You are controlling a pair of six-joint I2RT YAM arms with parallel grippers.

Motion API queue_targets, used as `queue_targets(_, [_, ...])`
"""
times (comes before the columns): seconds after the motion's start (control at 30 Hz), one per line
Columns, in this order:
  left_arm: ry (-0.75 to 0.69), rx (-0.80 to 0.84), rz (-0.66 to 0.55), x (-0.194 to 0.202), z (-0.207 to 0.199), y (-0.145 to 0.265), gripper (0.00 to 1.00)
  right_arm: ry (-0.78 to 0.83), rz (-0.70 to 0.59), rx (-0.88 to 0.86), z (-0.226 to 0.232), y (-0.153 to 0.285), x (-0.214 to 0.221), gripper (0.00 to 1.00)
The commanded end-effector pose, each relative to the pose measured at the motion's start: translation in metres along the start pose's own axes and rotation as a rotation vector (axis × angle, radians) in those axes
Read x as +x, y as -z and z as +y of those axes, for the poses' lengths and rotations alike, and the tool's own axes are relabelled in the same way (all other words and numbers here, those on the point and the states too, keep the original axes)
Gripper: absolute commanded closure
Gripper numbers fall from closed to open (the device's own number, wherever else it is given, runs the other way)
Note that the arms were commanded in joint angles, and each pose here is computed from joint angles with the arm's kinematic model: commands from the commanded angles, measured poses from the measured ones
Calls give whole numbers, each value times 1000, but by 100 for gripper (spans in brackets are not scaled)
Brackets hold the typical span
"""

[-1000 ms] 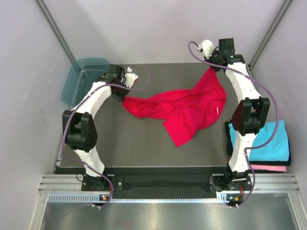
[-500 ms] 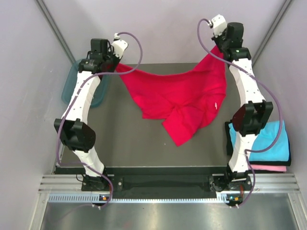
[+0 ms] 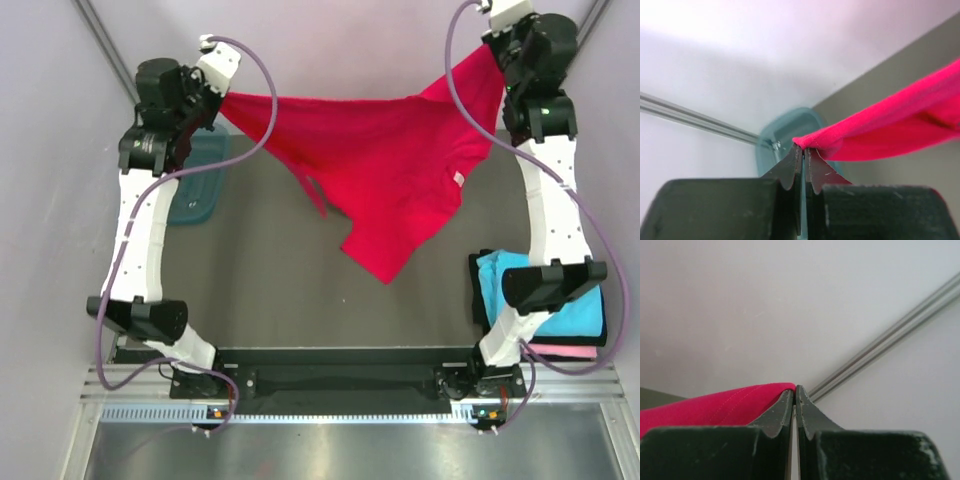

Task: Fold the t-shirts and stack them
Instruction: Flatten the tshirt out

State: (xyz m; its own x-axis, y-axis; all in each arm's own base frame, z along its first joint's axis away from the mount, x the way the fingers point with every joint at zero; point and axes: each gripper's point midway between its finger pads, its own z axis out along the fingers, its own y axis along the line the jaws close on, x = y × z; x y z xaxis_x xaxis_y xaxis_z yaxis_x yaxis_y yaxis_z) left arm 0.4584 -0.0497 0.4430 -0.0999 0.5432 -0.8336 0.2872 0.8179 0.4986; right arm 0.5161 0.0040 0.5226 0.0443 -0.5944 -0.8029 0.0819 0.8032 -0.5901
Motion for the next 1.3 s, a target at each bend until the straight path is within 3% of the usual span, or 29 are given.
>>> queue_targets(0.0, [-41,-76,-189,-55,26,55,100,-29,-120,147,-57,46,-51,100])
queue_targets(0.13, [-78,3,-208,-43,0,90,100,-14,-45,27,-31,73,-25,100])
queue_targets(0.4, [43,402,33,65,-115,128,100,-16,115,-277,52,143,50,100])
queue_targets(0.6, [50,472,59,94,-143,146,100,-6,168,-415,93,171,88,100])
queue_targets(0.8, [83,608,217,136,-170,104,100,-19,273,-522,137,142,128,100])
queue_targets(0.9, [103,723,367,182,-196,76,95,-16,330,-584,162,123,151,100])
queue_targets(1.03, [144,752,492,221,-212,49,87,-20,387,-623,184,99,173,100])
queue_targets(1.17, [204,675,536,229,-205,6,85,-29,414,-633,197,71,184,100])
queue_targets(1.27, [222,639,523,222,-196,-25,91,-33,415,-640,204,50,184,100])
